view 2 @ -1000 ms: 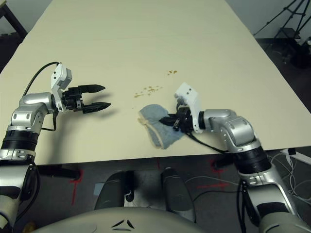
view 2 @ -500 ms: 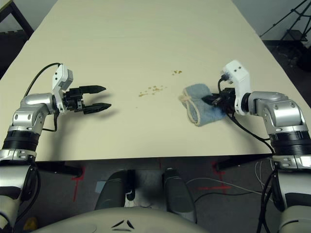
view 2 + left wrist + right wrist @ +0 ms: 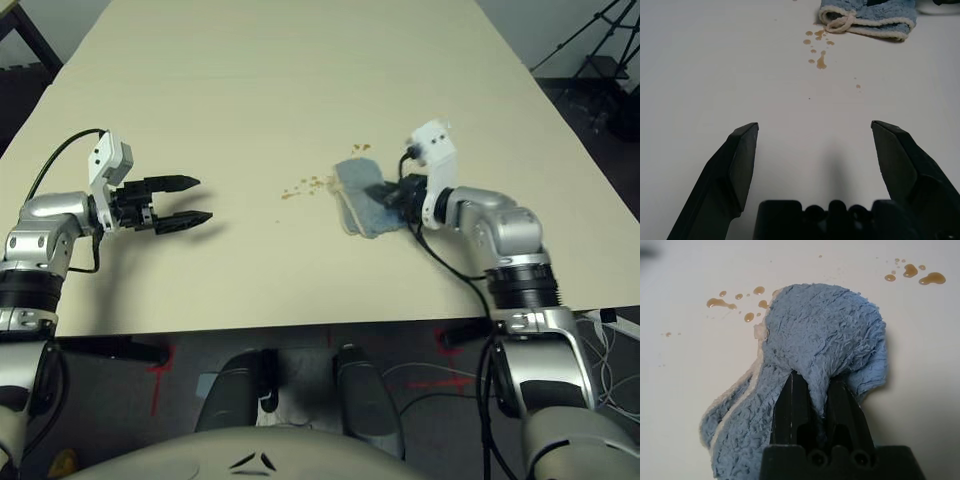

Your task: Wipe the water off the table with a rag.

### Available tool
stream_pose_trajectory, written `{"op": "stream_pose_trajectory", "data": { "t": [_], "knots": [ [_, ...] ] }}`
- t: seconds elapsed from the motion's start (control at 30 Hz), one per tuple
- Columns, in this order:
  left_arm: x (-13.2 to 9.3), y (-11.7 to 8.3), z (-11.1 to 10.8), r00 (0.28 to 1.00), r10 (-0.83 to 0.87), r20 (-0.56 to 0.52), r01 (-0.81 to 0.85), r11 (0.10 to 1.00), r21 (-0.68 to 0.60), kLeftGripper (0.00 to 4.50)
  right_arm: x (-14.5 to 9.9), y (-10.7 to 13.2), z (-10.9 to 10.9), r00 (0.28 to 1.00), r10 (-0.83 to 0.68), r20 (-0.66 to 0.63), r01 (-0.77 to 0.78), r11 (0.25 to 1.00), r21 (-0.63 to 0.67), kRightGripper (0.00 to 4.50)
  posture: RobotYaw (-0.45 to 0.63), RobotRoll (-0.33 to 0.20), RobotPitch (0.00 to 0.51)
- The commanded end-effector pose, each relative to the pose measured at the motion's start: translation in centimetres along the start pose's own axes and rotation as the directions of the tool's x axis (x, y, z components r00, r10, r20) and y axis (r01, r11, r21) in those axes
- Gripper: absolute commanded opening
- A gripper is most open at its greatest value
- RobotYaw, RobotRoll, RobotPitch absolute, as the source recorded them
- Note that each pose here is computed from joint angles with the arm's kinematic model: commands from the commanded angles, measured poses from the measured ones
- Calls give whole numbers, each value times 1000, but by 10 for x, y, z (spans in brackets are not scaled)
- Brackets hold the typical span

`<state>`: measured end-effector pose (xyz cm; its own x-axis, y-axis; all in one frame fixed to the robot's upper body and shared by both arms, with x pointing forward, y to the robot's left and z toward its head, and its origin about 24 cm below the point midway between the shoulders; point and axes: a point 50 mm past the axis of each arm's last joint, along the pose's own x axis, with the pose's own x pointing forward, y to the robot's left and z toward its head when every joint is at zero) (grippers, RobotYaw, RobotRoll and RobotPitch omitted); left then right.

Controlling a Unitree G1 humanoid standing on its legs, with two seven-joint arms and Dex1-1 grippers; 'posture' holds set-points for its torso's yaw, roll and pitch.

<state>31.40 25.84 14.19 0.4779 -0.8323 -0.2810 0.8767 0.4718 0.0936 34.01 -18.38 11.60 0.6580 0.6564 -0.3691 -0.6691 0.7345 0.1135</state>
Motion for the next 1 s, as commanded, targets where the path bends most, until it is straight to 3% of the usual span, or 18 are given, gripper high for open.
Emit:
{"op": "stream_pose_trajectory", "data": {
  "t": [0.03, 0.63, 1.0],
  "knots": [
    [-6, -1, -1, 1000, 16, -3, -16, 1000, 5, 4500, 19, 7, -15, 997, 21, -78, -22, 1000, -14, 111, -164, 0, 126],
    [-8, -3, -3, 999, 38, -4, -38, 999, -5, 4500, 97, 63, -4, 969, 202, -143, -220, 967, -128, 110, -142, 0, 120],
    [-14, -5, -8, 998, 59, -10, -60, 998, -16, 4500, 117, 98, -5, 933, 319, -164, -344, 926, -155, 110, -127, 0, 132]
  ]
}}
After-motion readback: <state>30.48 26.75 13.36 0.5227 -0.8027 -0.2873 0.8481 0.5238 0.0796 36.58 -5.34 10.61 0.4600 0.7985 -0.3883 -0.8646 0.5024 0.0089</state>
